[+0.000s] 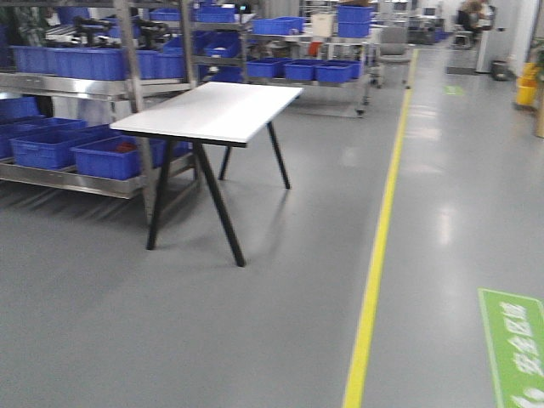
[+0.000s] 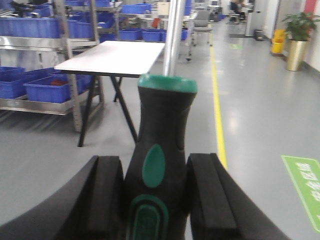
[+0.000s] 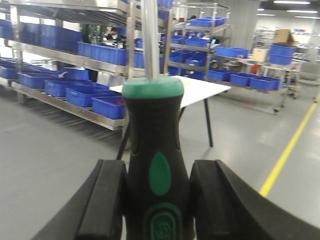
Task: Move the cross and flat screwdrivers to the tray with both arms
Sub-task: 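Drive past the blue-bin shelves to the roller-shelf station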
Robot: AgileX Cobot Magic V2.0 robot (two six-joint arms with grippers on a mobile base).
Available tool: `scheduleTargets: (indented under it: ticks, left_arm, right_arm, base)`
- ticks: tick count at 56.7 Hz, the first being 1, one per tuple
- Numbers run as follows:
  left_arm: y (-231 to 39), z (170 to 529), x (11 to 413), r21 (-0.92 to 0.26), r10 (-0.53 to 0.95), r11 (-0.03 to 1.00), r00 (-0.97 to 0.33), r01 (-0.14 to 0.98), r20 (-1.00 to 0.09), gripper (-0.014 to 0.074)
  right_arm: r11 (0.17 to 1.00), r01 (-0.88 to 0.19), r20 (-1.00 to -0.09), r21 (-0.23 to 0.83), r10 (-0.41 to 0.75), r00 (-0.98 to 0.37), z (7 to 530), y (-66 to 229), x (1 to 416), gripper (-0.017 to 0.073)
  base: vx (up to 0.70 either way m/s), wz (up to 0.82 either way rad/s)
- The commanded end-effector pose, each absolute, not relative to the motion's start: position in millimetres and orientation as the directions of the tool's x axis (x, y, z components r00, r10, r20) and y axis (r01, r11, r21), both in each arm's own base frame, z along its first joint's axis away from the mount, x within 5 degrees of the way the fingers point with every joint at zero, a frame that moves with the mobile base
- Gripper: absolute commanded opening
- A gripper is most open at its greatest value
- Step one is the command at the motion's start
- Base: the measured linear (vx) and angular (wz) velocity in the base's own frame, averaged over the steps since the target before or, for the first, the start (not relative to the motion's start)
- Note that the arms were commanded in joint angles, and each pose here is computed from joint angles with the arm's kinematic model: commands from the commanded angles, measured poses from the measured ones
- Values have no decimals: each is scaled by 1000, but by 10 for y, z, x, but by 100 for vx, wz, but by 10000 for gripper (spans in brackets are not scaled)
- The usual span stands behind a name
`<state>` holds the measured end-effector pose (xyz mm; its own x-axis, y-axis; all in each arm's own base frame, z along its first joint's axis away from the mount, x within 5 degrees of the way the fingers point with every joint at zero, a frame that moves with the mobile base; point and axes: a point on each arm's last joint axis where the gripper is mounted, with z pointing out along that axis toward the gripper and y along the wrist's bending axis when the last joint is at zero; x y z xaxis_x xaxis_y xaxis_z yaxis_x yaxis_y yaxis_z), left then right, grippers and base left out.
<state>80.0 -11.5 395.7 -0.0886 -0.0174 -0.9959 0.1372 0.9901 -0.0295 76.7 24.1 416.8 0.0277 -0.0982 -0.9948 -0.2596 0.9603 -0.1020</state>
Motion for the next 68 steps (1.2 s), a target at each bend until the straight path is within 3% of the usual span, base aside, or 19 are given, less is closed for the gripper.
scheduleTargets:
  ticks: [1, 68]
  left_arm:
    - [-117, 4129, 782, -37, -42, 989, 31, 146, -999, -3]
    - [-117, 4129, 782, -37, -42, 989, 31, 146, -999, -4]
  right_arm:
    - [971, -222, -992, -86, -63, 109, 4313, 212, 757, -9]
    - [971, -220, -992, -89, -66, 109, 4312, 211, 757, -9]
  base:
    - [50, 43]
    - [54, 44]
